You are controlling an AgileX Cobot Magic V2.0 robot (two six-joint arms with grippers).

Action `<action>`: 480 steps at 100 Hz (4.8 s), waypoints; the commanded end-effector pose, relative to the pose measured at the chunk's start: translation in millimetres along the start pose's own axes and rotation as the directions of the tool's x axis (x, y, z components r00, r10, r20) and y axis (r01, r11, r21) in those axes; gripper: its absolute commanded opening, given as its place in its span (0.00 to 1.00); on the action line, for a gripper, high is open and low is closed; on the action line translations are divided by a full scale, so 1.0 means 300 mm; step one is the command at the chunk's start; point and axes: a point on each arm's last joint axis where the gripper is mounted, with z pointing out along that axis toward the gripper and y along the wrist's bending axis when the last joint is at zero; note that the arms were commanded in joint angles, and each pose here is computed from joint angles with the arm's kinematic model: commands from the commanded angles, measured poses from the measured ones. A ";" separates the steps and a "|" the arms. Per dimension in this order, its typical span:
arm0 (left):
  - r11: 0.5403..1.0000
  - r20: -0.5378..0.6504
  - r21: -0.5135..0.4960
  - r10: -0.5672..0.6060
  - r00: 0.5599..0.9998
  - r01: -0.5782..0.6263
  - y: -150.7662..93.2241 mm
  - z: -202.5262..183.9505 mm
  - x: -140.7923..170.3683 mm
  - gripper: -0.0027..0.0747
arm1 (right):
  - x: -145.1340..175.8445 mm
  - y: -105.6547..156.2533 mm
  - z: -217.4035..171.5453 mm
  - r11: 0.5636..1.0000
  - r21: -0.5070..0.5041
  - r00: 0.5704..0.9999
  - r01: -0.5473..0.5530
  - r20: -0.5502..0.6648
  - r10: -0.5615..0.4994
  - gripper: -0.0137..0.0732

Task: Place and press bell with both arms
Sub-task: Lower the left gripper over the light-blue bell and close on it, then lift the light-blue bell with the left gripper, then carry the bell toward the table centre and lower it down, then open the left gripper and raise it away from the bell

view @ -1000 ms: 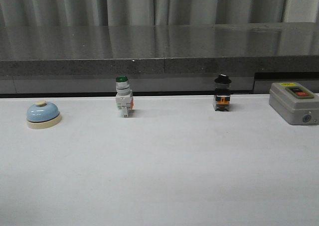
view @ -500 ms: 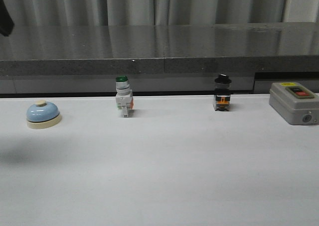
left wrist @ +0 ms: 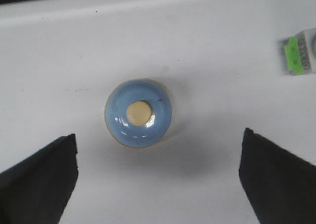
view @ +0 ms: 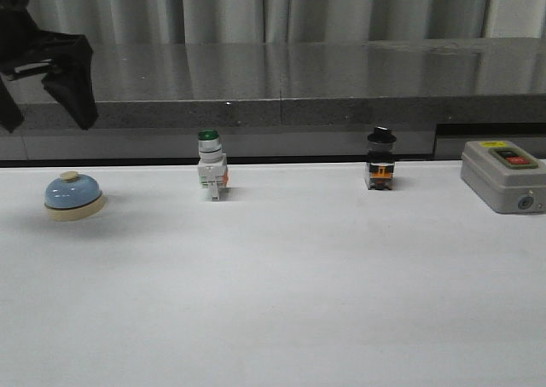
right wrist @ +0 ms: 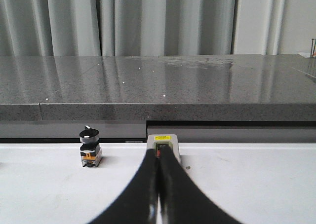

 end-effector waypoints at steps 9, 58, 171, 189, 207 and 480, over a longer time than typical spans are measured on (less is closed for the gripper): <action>1.000 0.063 -0.014 0.016 0.998 -0.015 -0.002 -0.005 -0.068 0.84 | -0.043 -0.001 -0.007 1.000 0.006 0.994 0.008 0.109 -0.009 0.09; 0.999 -0.012 -0.021 -0.029 0.999 0.029 0.035 0.169 -0.051 0.84 | -0.043 -0.001 -0.007 1.000 0.006 0.994 0.008 0.109 -0.009 0.09; 1.000 0.037 -0.022 -0.021 0.999 0.022 0.027 0.118 -0.067 0.51 | -0.043 -0.001 -0.007 1.000 0.006 0.994 0.008 0.109 -0.009 0.09; 1.000 0.084 -0.010 0.005 0.996 -0.004 -0.016 0.010 -0.068 0.51 | -0.043 -0.001 -0.007 1.000 0.006 0.994 0.008 0.109 -0.009 0.09; 0.998 0.118 0.018 0.060 0.991 -0.063 -0.105 -0.070 -0.048 0.51 | -0.043 -0.001 -0.007 1.000 0.006 0.994 0.008 0.109 -0.009 0.09; 0.902 0.282 0.220 0.306 0.909 -0.371 -0.626 -0.235 0.088 0.01 | -0.043 -0.001 -0.007 1.000 0.006 0.994 0.008 0.108 -0.009 0.09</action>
